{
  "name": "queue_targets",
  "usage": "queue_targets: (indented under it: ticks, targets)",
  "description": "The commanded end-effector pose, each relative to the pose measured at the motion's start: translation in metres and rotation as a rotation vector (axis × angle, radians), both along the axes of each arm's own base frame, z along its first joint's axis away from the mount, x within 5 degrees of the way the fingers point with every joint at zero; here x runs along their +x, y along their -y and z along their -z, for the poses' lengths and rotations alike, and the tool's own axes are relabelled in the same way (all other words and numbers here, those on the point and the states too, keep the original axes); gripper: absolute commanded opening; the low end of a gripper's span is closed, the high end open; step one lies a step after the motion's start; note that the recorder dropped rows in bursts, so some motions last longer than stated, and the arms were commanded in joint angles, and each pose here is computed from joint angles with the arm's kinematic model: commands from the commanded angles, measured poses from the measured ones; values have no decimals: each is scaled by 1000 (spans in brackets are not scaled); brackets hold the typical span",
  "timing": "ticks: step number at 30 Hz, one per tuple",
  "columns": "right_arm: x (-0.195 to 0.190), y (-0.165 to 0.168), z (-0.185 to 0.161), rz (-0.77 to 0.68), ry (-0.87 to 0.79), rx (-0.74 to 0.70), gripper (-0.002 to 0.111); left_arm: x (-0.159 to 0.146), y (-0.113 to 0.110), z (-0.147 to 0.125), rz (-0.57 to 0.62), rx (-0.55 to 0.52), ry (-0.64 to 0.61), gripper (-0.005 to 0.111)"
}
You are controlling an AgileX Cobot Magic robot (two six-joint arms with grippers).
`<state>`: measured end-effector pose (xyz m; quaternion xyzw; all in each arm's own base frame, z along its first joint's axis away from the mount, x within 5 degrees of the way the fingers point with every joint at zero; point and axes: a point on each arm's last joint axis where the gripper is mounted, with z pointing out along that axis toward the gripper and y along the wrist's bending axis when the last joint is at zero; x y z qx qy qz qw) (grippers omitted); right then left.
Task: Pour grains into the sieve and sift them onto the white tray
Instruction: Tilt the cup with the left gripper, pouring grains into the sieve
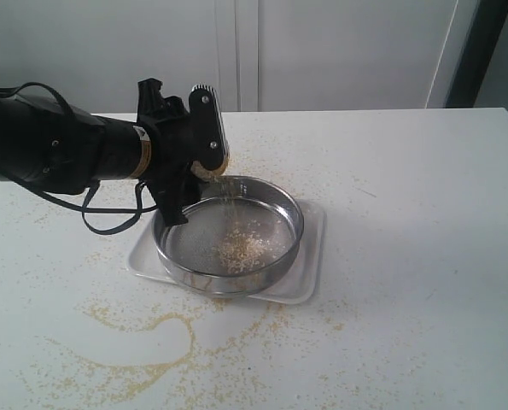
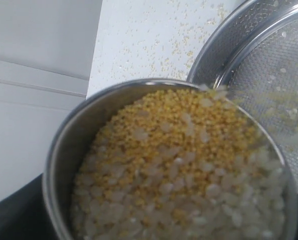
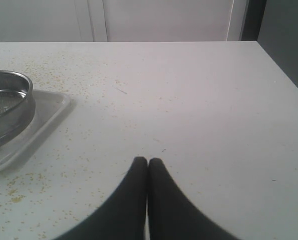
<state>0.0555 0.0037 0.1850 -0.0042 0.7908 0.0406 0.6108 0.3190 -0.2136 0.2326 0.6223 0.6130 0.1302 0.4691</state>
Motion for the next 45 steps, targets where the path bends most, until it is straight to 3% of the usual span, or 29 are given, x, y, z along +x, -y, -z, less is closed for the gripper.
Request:
queue_targets:
  ticks: [1,45]
  targets:
    - [0,0,1,-2,7,-2,0,-1,1,-8,7,9,34,0]
    - [0,0,1,-2,7,-2,0,0,0,-8,48,99,87,0]
